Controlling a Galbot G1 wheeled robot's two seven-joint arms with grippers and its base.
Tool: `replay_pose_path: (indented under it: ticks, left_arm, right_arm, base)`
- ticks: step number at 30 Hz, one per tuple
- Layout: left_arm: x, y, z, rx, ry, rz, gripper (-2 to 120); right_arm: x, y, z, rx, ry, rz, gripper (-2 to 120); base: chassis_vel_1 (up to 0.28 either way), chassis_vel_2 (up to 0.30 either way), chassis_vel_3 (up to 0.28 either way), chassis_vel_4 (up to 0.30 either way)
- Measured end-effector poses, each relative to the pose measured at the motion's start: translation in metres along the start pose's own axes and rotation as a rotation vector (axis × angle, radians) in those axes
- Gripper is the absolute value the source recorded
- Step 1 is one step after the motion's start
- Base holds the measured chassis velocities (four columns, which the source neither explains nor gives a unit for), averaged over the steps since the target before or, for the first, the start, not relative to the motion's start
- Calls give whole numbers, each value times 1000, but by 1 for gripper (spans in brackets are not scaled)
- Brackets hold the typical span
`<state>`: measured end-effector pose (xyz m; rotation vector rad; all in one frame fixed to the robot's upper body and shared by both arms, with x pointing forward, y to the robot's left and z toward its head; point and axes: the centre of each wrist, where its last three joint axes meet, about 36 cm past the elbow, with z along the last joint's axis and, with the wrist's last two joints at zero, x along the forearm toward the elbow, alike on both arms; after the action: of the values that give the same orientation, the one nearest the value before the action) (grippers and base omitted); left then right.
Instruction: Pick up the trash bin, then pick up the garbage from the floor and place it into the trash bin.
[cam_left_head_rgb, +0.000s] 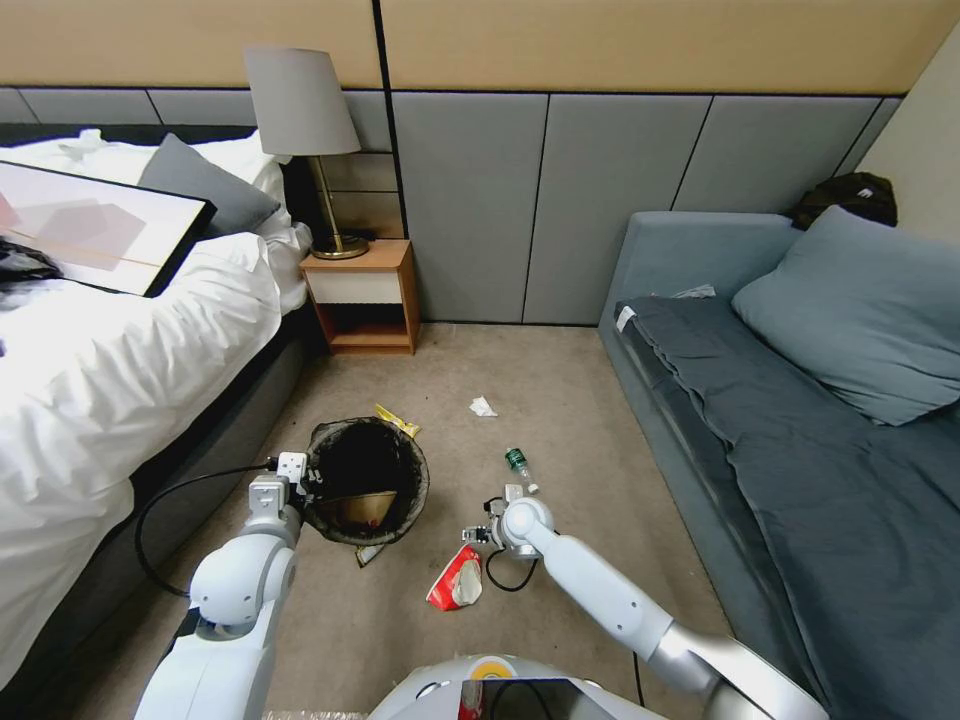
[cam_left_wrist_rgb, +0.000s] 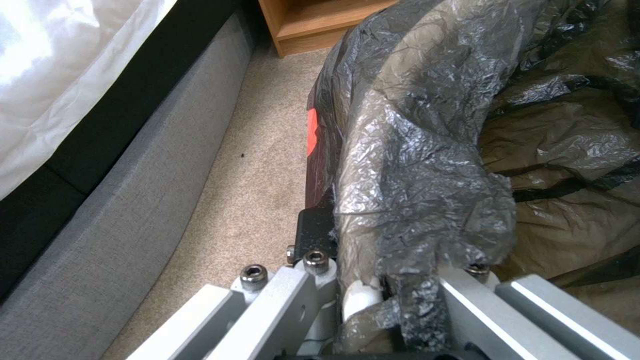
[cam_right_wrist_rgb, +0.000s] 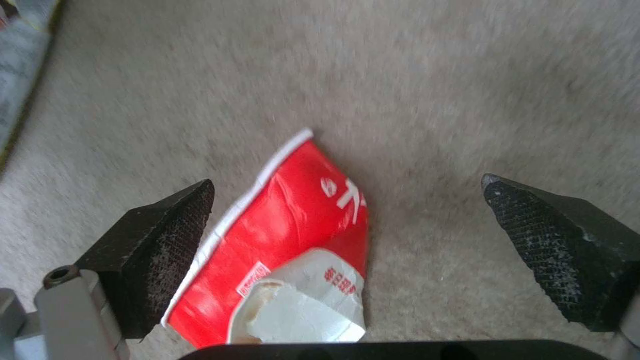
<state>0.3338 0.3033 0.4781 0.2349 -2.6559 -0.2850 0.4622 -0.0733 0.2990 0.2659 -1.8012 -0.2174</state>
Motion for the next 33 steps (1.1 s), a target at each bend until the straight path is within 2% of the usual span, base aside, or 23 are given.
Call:
replay_pose_path:
  ticks: [7, 20, 33]
  left_arm:
    - [-2, 0, 0, 0, 1, 0, 1]
    - [-2, 0, 2, -1, 7, -1, 1]
    - [-3, 0, 3, -3, 11, 2, 1]
  right_arm:
    - [-14, 0, 23, 14, 37, 0, 100]
    - [-30, -2, 37, 29, 58, 13, 100]
    - [-35, 11, 50, 65, 79, 6, 100]
  base:
    - [0, 0, 0, 0]
    - [0, 0, 0, 0]
    - [0, 0, 0, 0]
